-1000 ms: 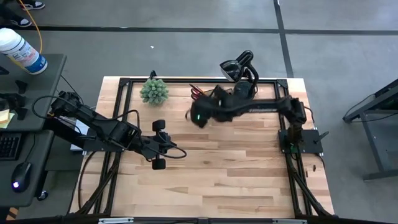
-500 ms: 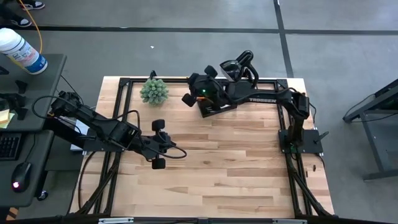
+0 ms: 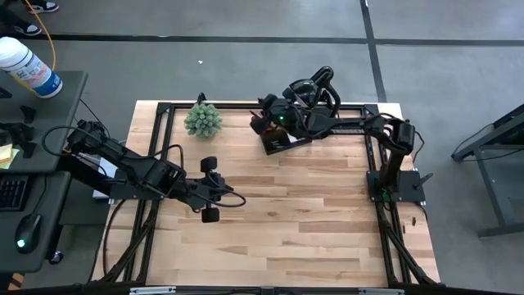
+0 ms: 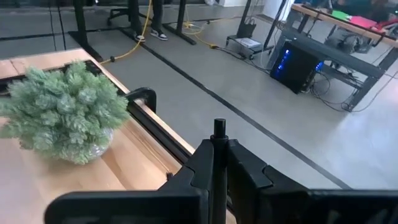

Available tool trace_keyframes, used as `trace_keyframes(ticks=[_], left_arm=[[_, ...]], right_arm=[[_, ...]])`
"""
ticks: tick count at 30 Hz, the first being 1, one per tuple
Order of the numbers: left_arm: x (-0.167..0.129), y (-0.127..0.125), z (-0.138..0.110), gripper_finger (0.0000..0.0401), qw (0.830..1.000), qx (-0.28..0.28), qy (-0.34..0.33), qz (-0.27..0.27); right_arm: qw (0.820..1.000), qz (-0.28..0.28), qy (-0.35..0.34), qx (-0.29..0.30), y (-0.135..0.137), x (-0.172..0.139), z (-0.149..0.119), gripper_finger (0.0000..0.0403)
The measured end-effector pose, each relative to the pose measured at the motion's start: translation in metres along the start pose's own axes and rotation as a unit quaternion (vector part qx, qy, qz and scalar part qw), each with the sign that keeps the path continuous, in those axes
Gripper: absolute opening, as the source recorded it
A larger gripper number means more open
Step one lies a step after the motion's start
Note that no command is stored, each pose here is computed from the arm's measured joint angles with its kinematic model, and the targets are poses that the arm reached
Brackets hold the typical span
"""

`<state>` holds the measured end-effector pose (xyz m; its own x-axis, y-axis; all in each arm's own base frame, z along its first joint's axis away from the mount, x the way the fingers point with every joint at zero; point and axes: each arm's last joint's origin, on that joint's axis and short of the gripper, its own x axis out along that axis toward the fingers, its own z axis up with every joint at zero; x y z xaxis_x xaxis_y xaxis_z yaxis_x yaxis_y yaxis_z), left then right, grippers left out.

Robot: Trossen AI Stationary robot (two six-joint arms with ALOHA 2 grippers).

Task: Pick and place office supplies into organizer
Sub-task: Put the black pen into the black desk organizer, then return to Home Position

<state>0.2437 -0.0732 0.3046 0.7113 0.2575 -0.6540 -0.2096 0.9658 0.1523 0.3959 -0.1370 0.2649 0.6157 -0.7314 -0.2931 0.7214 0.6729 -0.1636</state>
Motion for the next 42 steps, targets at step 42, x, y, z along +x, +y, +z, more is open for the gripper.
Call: trace_keyframes(ticks=[42], left_arm=[[0.0,0.0,0.004,0.0,0.999,0.024,-0.021,0.009]], right_arm=[[1.0,0.024,0.007,-0.008,-0.017,-0.055,0.003,0.0062]])
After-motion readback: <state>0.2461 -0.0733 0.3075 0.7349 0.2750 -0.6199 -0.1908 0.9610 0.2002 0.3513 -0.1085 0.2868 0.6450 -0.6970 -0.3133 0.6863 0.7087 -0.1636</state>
